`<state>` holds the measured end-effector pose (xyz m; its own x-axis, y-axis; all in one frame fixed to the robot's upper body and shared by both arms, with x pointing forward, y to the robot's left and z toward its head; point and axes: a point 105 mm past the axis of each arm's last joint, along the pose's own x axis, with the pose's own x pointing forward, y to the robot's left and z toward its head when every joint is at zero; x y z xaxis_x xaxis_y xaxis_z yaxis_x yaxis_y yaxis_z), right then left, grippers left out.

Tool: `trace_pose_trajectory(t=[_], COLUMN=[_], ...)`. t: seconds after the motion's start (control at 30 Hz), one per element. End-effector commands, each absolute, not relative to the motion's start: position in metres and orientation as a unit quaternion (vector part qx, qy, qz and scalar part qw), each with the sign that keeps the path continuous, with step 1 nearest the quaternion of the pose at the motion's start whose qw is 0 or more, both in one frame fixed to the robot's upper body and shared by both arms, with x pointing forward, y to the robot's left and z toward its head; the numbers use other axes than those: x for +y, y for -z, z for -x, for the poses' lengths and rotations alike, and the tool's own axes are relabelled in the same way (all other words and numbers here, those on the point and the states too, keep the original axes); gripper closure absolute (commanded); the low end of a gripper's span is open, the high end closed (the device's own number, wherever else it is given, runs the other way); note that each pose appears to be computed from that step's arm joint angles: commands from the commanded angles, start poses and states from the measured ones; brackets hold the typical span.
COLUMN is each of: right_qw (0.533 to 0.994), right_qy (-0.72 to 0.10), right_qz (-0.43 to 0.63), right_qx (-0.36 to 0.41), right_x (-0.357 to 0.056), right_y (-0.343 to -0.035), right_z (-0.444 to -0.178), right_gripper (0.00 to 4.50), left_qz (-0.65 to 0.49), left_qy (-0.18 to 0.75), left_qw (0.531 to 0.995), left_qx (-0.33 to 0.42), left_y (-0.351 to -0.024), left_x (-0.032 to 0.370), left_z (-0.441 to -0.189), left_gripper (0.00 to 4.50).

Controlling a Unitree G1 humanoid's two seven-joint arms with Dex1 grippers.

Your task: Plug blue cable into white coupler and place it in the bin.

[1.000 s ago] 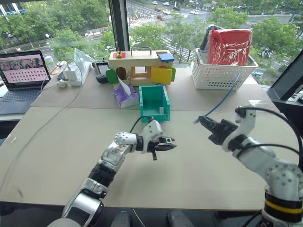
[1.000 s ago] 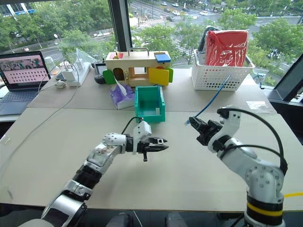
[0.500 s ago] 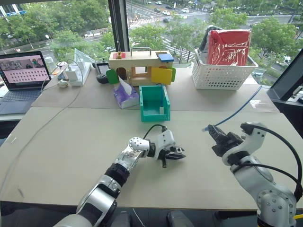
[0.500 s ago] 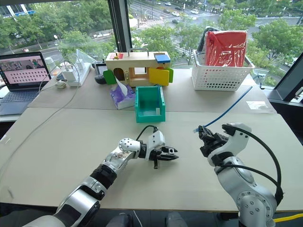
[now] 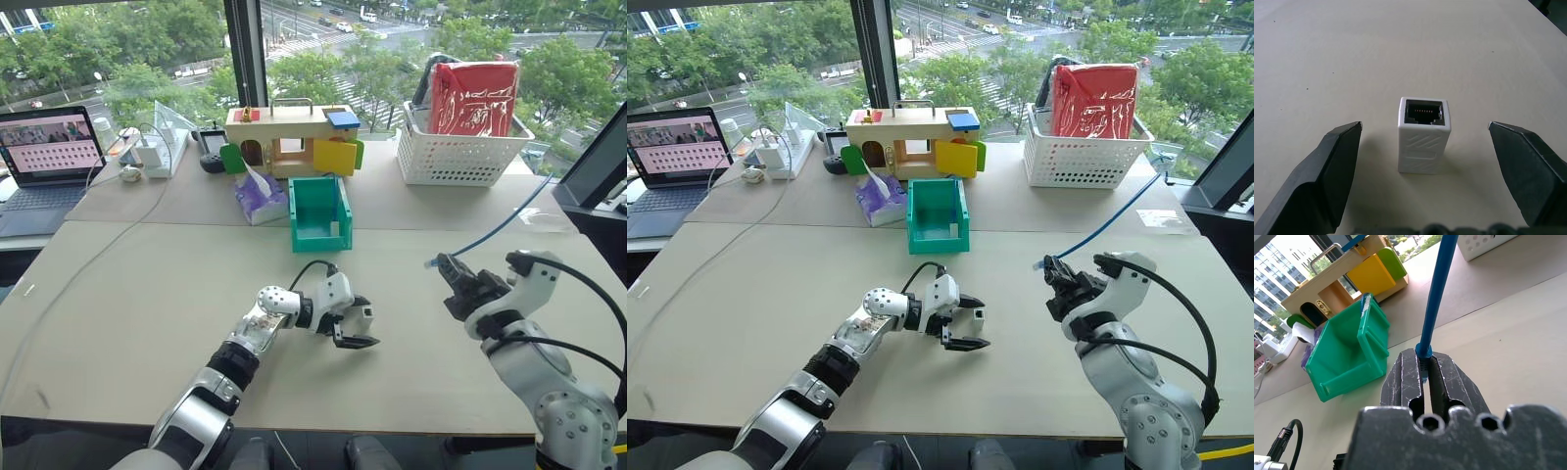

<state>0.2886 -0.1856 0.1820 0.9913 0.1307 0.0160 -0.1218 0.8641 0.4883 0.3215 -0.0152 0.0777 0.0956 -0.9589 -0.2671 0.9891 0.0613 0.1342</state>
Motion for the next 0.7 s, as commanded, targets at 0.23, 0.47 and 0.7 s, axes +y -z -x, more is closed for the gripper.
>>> trace_pose_trajectory(t=[0.23,0.47,0.7], right_qw=[0.966,0.966,0.967], right_qy=[-0.072,-0.078,-0.113], right_qz=[-0.246,-0.248,-0.22], right_qx=[-0.021,-0.013,0.059], right_x=[-0.186,-0.18,-0.144], right_y=[-0.198,-0.195,-0.17], right_z=[-0.287,-0.286,-0.272], right_gripper=[4.5,4.5,4.5], left_qz=[-0.14,-0.131,-0.159], left_qy=[0.671,0.671,0.679], left_qw=[0.726,0.727,0.71], left_qx=[0.059,0.071,0.1], left_y=[-0.075,-0.078,-0.085], left_x=[-0.017,-0.012,-0.023], left_z=[-0.323,-0.326,-0.32], left_gripper=[0.75,3.14,3.86])
